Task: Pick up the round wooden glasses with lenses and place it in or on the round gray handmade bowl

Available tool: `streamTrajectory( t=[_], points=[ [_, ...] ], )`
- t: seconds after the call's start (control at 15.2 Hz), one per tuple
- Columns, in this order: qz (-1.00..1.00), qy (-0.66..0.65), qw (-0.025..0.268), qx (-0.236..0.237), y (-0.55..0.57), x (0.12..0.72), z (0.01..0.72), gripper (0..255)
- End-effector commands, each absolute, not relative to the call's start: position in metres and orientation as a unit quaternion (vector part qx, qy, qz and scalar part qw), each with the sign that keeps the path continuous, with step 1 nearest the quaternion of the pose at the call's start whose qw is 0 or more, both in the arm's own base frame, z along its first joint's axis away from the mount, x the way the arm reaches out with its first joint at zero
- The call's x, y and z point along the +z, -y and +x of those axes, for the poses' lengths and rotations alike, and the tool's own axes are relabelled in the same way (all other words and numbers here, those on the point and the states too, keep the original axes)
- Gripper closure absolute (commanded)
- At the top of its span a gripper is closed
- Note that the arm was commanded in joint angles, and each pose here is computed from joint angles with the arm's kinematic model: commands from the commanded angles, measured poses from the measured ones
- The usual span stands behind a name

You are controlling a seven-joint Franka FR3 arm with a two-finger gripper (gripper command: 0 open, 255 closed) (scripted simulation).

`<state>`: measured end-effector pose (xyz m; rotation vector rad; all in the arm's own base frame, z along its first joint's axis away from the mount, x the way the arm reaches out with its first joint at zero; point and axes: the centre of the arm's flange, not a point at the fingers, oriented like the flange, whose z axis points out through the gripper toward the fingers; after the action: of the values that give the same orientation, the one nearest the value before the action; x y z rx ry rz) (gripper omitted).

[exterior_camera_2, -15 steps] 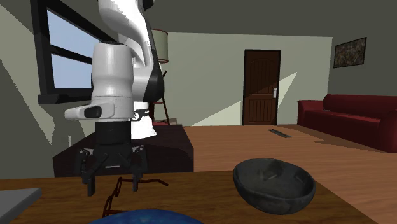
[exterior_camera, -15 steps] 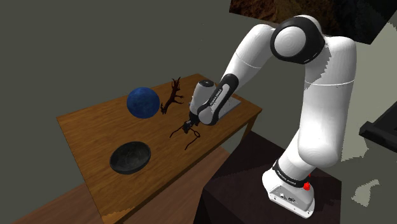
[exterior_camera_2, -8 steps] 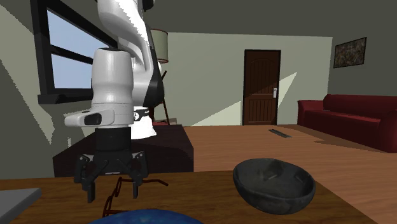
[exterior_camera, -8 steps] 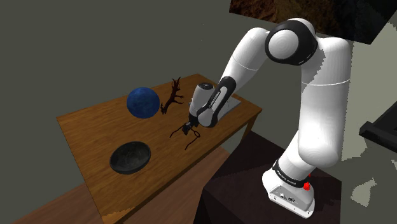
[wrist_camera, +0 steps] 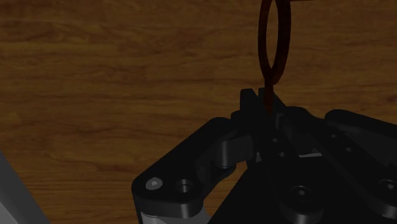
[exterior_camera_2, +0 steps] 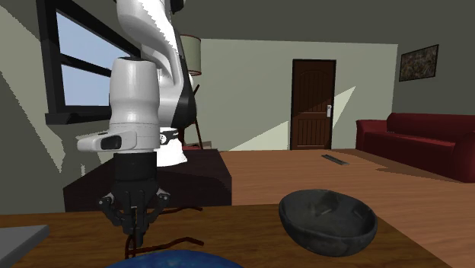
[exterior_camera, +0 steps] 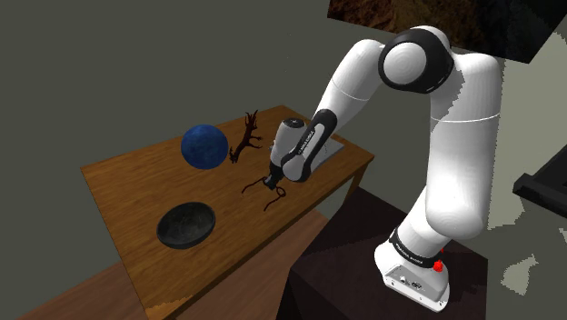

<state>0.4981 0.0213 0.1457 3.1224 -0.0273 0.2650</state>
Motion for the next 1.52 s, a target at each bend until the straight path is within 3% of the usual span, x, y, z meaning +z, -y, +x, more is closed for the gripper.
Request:
streamTrajectory(
  t=[0.0, 1.45],
  points=[
    [0.996, 0.009, 0.004, 0.084, -0.021, 0.145, 0.498, 255],
    [0.996, 0.009, 0.004, 0.084, -0.021, 0.246, 0.498, 255]
  ],
)
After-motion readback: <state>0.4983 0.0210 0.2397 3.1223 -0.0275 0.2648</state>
